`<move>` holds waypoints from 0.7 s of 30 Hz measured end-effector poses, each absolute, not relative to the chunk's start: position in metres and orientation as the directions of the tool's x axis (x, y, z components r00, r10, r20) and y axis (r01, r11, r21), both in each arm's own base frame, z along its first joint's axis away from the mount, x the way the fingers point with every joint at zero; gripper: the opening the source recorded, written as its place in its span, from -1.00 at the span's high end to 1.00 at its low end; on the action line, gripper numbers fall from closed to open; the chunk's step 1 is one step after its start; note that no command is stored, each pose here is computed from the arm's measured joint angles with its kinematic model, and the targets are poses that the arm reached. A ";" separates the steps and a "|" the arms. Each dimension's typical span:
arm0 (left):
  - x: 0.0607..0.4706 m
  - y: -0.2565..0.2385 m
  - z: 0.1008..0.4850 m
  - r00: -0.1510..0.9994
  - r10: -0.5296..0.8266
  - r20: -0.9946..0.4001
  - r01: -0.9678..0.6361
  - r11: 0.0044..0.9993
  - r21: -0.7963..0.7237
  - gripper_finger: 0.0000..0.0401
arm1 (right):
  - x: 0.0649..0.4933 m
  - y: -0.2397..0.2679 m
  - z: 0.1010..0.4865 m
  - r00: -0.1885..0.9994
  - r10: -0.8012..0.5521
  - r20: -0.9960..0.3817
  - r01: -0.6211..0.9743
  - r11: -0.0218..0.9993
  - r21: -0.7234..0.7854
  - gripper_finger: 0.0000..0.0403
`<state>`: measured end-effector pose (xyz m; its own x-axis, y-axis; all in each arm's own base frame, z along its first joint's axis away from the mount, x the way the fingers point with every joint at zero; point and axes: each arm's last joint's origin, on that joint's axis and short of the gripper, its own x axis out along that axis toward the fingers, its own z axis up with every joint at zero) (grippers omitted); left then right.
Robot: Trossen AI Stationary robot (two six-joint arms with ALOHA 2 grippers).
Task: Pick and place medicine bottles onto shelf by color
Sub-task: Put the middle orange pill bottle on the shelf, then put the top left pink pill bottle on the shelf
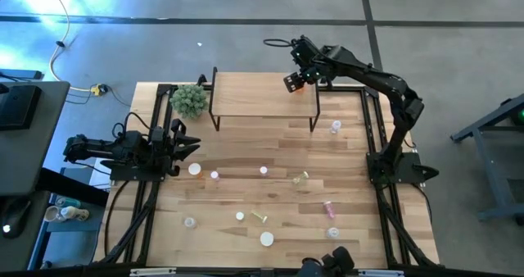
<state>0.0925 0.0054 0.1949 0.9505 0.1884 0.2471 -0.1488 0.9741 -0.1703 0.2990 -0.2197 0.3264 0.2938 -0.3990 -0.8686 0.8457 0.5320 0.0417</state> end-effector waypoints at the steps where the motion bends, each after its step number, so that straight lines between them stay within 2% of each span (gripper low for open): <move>1: 0.092 0.005 0.195 0.951 0.188 0.247 -0.149 0.974 -0.170 0.57 | 0.299 -0.219 0.326 0.291 -0.397 -0.871 0.845 0.533 0.040 -0.13; 7: 0.092 0.005 0.195 0.950 0.188 0.248 -0.148 0.974 -0.171 0.57 | 0.299 -0.219 0.326 0.294 -0.389 -0.873 0.843 0.536 0.044 -0.28; 15: 0.092 0.005 0.195 0.950 0.188 0.248 -0.148 0.974 -0.171 0.57 | 0.299 -0.219 0.328 0.304 -0.397 -0.866 0.827 0.561 0.033 -0.30; 21: 0.092 0.005 0.195 0.951 0.188 0.247 -0.148 0.974 -0.171 0.57 | 0.289 -0.214 0.346 0.341 -0.429 -0.836 0.819 0.573 0.041 -0.30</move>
